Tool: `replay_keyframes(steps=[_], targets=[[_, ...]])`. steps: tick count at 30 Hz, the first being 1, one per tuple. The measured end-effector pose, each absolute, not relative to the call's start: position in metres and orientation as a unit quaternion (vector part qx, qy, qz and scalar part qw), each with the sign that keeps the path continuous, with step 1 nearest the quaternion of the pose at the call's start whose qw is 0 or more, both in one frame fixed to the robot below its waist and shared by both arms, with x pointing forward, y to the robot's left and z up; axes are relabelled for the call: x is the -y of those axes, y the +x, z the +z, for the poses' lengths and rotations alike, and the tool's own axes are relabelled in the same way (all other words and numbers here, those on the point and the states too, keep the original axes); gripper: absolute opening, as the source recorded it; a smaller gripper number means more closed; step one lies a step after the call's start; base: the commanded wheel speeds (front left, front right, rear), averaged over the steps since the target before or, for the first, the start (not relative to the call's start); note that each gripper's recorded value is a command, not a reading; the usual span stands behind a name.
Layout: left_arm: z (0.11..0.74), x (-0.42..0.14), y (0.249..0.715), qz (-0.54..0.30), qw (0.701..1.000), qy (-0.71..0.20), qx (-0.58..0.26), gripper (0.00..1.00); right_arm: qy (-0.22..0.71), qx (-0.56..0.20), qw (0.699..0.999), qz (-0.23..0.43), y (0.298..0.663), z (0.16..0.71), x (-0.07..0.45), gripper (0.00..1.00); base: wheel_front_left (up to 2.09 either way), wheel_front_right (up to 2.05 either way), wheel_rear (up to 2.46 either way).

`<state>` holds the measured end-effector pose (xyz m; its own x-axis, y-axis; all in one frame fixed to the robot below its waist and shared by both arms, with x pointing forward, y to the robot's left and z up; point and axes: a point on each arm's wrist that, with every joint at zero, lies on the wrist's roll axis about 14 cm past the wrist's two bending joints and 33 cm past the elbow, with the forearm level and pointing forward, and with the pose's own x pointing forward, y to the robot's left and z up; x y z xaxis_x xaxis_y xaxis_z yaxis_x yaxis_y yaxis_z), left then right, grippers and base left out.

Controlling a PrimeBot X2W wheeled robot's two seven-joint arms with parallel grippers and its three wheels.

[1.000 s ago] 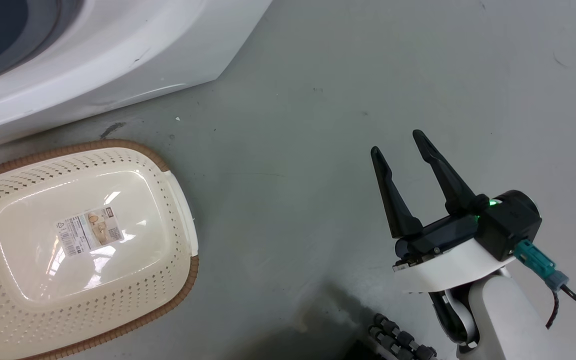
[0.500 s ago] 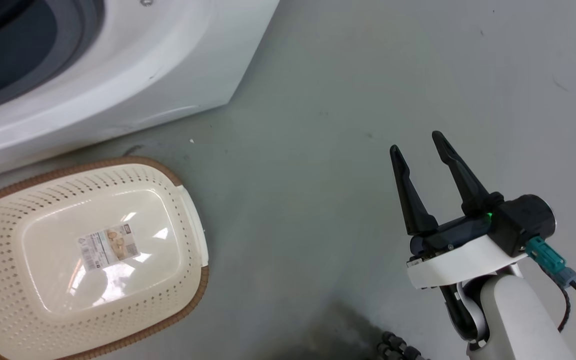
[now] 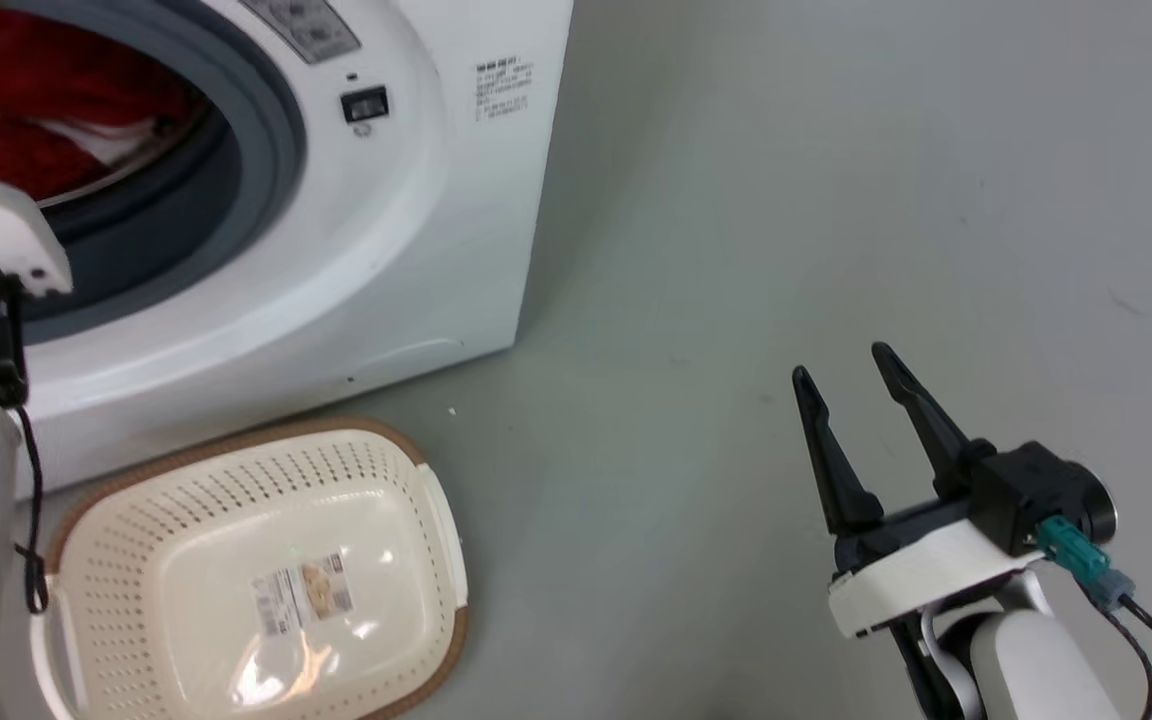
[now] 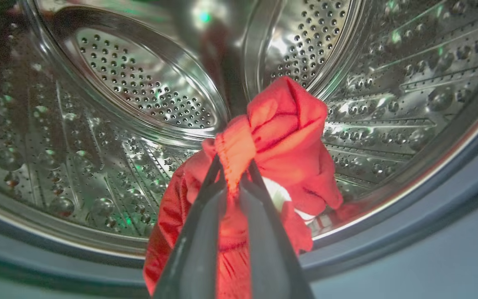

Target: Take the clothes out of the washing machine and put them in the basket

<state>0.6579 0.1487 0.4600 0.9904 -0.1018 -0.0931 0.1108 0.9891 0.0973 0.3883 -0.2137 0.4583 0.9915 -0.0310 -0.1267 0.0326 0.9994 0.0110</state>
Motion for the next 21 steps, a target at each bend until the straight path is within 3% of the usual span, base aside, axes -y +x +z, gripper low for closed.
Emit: replay_keyframes(steps=[21], targets=[[0.561, -0.151, 0.519, -0.057, 0.996, -0.008, 0.065, 0.00, 0.011, -0.009, 1.000, -0.010, 0.326, 0.516, 0.202, 1.00, 0.00, 0.00, 0.00]])
